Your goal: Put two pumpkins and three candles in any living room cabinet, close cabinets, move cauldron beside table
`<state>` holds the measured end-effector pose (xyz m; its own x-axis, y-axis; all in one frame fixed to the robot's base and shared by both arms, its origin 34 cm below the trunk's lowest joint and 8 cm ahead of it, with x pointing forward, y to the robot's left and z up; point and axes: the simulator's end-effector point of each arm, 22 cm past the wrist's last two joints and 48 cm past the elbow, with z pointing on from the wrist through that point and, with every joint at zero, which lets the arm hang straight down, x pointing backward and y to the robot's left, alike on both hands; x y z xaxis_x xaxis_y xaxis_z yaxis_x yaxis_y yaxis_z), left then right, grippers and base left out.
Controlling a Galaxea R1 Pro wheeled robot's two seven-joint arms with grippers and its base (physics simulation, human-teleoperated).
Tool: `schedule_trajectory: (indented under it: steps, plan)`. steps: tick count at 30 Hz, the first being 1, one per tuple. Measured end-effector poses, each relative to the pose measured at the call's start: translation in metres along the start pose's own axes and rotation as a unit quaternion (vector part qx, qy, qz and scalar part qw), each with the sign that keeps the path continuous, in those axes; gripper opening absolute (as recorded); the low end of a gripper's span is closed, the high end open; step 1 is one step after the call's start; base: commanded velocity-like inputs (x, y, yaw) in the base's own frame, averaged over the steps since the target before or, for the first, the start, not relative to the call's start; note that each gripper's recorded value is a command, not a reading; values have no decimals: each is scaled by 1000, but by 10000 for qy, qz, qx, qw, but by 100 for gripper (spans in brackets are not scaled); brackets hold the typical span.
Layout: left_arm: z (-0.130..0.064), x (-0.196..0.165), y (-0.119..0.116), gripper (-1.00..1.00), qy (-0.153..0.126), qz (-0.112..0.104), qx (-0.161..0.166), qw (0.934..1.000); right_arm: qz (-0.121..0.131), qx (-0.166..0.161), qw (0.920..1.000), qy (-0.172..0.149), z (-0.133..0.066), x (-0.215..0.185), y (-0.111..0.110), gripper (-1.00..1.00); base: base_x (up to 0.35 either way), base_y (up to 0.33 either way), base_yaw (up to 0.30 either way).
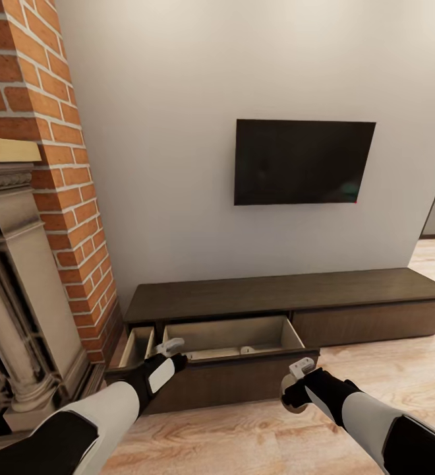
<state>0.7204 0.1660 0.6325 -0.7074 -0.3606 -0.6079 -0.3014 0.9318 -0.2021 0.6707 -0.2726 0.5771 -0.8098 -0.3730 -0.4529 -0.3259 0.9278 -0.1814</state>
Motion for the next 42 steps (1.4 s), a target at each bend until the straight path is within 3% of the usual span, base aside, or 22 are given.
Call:
schedule_trajectory:
  steps: [5,8,12,15,21,25,30,42]
  plan:
    - [-18,-19,-50,100,232,277,544,9979,30,-15,10000,42,2,3,-1,-100,0,0,0]
    - [-26,-15,-63,100,505,468,688,9953,66,-31,9999,123,3,6,-1,-100,0,0,0]
    - [-29,3,-62,100,963,688,685,9906,135,-25,9983,566,-1,11,-4,-100,0,0,0]
    - [-30,15,-61,100,1230,797,676,9869,211,-2,9966,796,-17,-18,-10,-100,0,0,0]
    - [-32,33,-57,100,1673,982,642,9789,215,-64,9950,975,-33,-54,1,-100,0,0,0]
    - [-35,47,-54,100,1999,1124,615,9714,426,-202,9948,899,-51,-98,8,-100,0,0,0]
    - [-34,45,-58,100,1982,1133,667,9713,709,-391,9940,741,-60,-125,14,-100,0,0,0]
    - [-32,7,-85,100,1313,983,947,9819,759,-461,9932,753,-52,-126,18,-100,7,0,0]
